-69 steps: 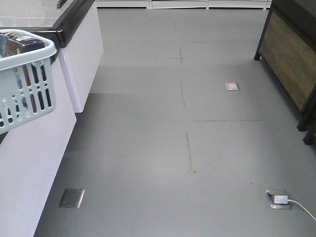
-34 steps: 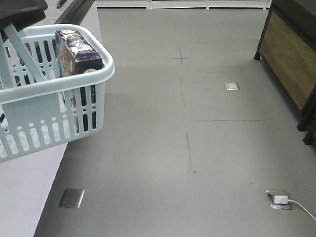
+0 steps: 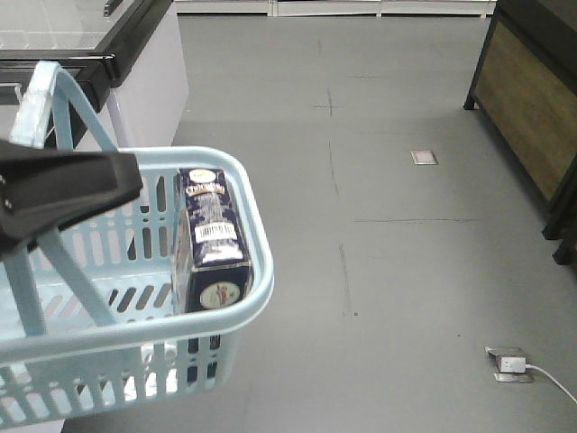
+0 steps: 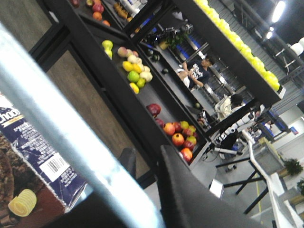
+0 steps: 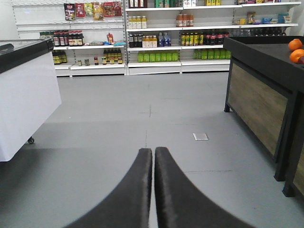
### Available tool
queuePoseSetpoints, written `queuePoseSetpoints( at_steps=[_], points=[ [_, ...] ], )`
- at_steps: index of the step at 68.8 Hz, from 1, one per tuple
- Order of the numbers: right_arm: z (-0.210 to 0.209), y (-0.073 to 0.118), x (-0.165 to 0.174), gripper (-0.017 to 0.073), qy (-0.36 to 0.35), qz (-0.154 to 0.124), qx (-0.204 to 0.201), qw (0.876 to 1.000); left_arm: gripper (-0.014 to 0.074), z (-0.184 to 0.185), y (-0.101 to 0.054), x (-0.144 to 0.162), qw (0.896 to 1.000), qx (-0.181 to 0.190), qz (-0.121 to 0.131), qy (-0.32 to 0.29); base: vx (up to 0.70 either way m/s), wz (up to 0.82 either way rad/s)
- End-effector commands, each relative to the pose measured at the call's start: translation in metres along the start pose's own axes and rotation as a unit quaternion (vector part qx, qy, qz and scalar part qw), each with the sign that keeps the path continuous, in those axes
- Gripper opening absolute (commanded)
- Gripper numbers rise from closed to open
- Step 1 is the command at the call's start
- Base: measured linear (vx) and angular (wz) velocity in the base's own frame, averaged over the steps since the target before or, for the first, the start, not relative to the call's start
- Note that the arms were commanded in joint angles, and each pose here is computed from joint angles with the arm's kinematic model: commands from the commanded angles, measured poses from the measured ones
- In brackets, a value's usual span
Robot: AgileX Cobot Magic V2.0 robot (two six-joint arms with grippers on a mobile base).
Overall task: Left arm holds basket, right arm returns cookies
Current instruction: 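Lower the held basket beside the robot with the left gripper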
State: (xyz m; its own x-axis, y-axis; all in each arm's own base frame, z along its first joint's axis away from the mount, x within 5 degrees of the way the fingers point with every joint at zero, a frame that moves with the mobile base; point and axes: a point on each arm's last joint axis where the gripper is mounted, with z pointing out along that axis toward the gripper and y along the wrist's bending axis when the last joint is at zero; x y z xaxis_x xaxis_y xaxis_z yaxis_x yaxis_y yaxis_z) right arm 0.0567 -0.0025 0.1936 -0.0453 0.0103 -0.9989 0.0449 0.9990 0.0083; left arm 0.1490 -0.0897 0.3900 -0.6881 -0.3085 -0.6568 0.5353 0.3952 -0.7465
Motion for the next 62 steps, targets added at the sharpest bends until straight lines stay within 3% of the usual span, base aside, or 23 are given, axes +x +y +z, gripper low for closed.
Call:
queuePoseSetpoints(
  at_steps=[1,23,49,62],
  points=[
    [-0.001,0.000,-0.006,-0.0003,-0.040,-0.004,0.003,0.999,-0.0006,-0.009,-0.012,0.010,1.000,0.025,0.009,-0.017,0.00,0.00],
    [-0.001,0.000,-0.006,-0.0003,-0.040,-0.004,0.003,0.999,-0.0006,-0.028,-0.006,0.056,1.000,-0.009,0.014,0.027,0.00,0.00],
    [-0.001,0.000,-0.006,-0.0003,-0.040,-0.004,0.003,0.999,-0.0006,-0.043,-0.016,0.084,0.998,0.009,-0.001,0.054,0.00,0.00],
    [-0.001,0.000,-0.006,-0.0003,-0.040,-0.004,0.003,0.999,-0.0006,-0.047,-0.020,0.087,0.999,0.009,0.012,0.049,0.00,0.00]
  ],
)
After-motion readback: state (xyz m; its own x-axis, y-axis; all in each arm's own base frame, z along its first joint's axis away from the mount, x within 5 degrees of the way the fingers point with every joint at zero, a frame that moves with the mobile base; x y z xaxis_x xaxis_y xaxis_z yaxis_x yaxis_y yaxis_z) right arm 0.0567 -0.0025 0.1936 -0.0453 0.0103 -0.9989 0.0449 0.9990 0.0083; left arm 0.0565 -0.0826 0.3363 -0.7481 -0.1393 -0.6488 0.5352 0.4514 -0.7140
